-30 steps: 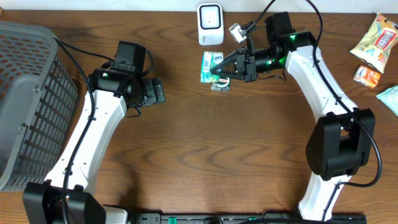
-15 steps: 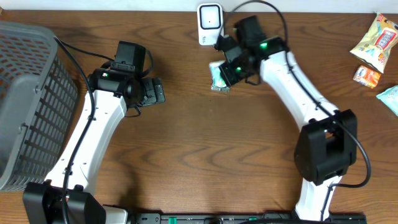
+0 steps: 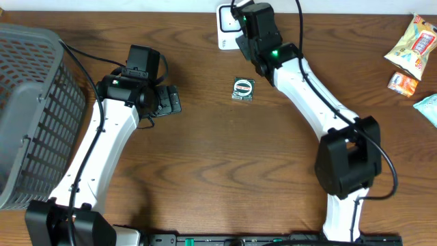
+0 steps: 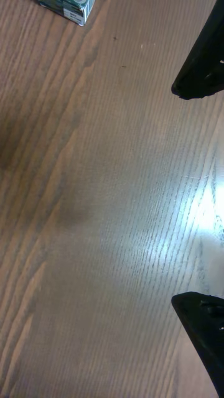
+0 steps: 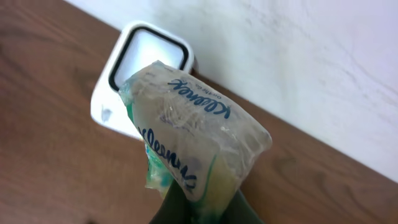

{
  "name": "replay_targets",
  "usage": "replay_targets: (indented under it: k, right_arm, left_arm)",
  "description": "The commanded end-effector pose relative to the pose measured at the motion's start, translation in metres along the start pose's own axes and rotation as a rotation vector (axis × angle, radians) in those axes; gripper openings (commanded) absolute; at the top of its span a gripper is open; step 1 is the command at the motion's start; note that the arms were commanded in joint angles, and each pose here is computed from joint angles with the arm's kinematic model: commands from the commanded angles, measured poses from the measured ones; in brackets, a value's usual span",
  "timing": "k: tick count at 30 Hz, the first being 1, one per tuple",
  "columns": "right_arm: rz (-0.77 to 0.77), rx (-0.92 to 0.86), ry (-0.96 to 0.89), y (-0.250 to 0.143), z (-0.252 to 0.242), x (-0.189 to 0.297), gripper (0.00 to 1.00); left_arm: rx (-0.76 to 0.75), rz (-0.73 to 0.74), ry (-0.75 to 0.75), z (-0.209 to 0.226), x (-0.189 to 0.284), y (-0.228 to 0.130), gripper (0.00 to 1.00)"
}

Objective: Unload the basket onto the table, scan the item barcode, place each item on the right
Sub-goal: 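Raise the green Kleenex pack to the scanner window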

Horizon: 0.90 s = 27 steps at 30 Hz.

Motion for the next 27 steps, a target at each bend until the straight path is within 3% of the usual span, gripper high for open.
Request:
replay_targets:
  k: [1, 7, 16, 27]
  right_arm:
    - [-0.066, -0.006, 0.008, 0.025, -0.008, -0.014, 0.01]
    - [-0.126, 0.188, -0.062, 0.05, -0.012, -0.054, 0.01]
    - [-0.085, 0.613, -0.112, 0.025, 0.015, -0.107, 0.01]
    - [-0.078, 0.517, -0.134, 0.024, -0.006, -0.102, 0.01]
  left_arm:
    - [-0.002, -0.006, 0.013, 0.003, 0.001, 0.002, 0.98]
    - [-0.002, -0.006, 0.013, 0.003, 0.001, 0.002, 0.98]
    - [-0.002, -0.006, 0.013, 0.003, 0.001, 0.002, 0.98]
    - [-0.002, -0.006, 0.013, 0.003, 0.001, 0.002, 0.98]
Point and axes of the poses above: each gripper's point midway between its finger pads, its own x axis back along the fingers, its own z axis along the line the jaws close on, y = z × x, the point moved 1 cm from there along x, back along the fingers, and after that the axes turned 14 degrees about x, right-handed, at the moved point
